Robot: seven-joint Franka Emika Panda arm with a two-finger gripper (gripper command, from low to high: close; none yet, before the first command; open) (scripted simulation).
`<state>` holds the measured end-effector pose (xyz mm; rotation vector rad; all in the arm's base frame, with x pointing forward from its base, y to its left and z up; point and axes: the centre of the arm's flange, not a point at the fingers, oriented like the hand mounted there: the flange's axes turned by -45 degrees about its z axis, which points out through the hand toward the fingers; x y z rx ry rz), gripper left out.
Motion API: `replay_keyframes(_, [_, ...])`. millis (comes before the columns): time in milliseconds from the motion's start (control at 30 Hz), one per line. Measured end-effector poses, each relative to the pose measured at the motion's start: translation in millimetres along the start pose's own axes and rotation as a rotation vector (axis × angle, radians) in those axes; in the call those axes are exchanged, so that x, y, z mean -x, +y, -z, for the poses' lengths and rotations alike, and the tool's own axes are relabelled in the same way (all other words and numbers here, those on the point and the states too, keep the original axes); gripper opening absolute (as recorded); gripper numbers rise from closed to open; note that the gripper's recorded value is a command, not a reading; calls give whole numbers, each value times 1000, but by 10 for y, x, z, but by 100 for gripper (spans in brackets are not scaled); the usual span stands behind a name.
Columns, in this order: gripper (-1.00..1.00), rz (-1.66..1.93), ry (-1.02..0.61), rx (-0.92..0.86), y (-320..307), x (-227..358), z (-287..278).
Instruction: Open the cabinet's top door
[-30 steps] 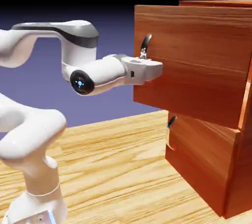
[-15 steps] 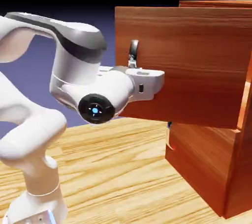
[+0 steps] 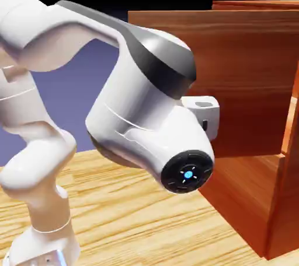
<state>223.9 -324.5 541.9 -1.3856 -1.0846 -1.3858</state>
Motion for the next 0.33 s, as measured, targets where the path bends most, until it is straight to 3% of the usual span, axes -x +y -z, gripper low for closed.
replay_keyframes(333, [-100, 0, 0, -187, 326, 0, 563])
